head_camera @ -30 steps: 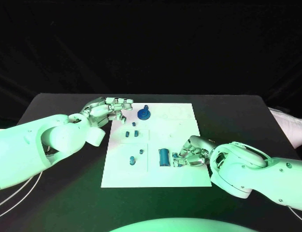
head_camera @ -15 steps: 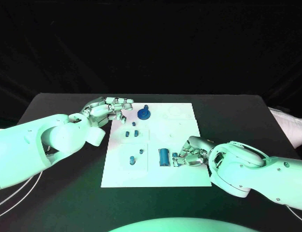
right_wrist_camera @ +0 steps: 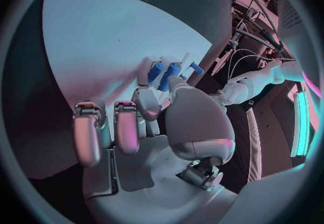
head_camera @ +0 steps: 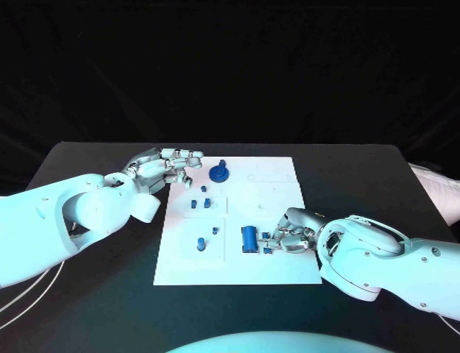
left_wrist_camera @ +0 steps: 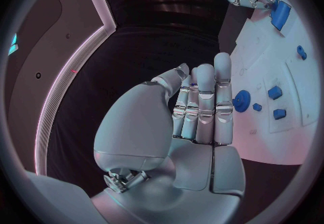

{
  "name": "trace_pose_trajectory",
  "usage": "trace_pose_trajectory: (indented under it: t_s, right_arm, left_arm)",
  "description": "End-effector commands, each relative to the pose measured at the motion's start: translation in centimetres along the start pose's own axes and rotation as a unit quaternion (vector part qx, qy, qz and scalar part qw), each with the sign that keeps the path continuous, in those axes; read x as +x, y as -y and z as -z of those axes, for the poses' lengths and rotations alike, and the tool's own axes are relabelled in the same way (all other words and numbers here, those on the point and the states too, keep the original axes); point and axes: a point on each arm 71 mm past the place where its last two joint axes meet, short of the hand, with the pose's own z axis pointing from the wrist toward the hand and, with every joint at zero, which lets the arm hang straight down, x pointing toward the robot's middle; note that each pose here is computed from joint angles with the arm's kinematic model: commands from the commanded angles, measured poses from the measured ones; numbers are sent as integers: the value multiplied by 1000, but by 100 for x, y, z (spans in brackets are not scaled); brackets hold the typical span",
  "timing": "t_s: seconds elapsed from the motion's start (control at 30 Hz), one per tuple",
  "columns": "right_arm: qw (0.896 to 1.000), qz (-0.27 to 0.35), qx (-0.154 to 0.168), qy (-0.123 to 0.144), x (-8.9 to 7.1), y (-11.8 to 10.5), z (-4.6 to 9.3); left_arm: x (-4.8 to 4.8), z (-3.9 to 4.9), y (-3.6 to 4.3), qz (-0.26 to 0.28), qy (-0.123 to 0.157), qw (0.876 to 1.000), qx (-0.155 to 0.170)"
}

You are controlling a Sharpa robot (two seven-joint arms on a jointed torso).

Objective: Assemble the parts on the task board

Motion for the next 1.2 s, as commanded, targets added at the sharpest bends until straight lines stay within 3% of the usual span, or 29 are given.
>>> trace_pose_trajectory:
  t_s: [0.03,0.47,1.2]
  right_arm:
    - [1000,17,-14,5,-5,-23,14]
    - [999,27,-29,1,-27,20,52]
    - [999,50,-17,-7,-17,68,-34]
  left_arm:
    - [23,-2,5,0,-11,1000,2]
    - [14,1,5,0,-10,1000,2]
    - [14,-5,2,0,-10,1000,1]
